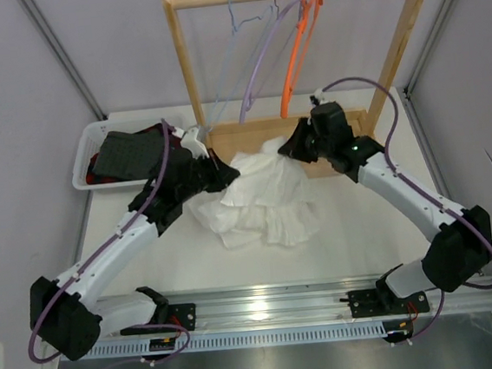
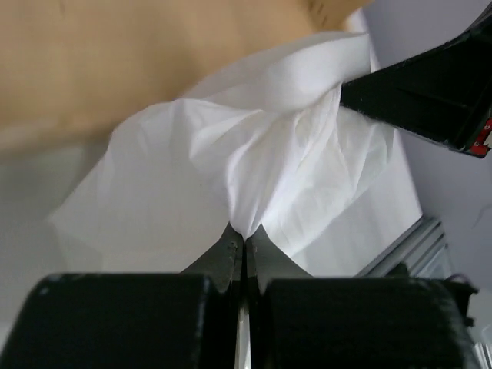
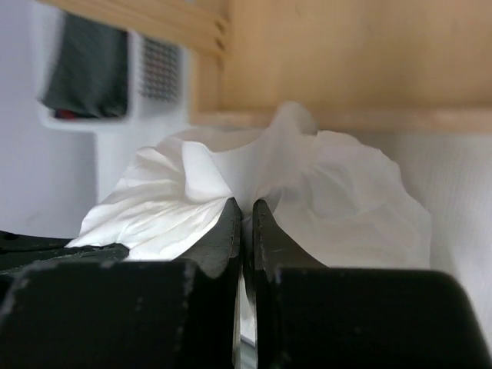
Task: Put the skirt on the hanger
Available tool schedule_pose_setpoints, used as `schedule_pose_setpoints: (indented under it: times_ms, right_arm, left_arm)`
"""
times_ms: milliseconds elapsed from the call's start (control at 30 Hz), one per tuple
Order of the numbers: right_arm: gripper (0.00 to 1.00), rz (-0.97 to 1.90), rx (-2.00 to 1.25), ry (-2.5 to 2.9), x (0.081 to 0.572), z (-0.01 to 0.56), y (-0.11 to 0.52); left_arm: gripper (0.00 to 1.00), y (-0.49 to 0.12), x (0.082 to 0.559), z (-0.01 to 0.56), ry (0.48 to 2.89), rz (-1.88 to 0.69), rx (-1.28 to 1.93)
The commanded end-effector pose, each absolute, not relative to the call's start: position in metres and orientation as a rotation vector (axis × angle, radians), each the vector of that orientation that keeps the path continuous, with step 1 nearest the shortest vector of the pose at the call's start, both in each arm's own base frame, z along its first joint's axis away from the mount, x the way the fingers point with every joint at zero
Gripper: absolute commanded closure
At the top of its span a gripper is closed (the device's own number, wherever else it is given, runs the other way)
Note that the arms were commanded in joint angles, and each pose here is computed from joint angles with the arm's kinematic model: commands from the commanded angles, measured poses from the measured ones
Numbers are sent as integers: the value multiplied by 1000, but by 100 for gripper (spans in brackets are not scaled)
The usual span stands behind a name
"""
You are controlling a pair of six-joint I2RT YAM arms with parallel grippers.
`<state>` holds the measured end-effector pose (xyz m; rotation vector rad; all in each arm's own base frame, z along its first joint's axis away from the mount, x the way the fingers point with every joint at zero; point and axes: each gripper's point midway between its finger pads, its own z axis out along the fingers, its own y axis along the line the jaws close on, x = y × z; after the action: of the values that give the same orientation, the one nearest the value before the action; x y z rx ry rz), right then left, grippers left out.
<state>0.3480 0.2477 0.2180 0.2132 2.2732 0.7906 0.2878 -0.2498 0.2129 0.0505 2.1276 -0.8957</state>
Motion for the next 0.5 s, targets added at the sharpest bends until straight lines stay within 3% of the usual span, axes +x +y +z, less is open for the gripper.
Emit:
schedule_pose_setpoints:
  times_ms: [0, 100, 267, 333, 467]
  right_arm:
    - [100, 763, 161, 2087, 359, 298, 229]
    - [100, 753, 129, 2072, 348, 305, 226]
    - [100, 738, 80, 2176, 306, 253, 229]
    - [95, 677, 106, 2262, 286, 202, 224]
    - [80, 623, 145, 2385, 246, 131, 217]
  left_arm:
    - [100, -243, 297, 284, 1939, -883, 112]
    - [100, -242, 286, 282, 1931, -903, 131]
    - [100, -242, 244, 183, 2162, -911, 96]
    - [85, -242, 220, 134, 2268, -879, 68]
    - [54, -243, 197, 94, 2345, -902, 23]
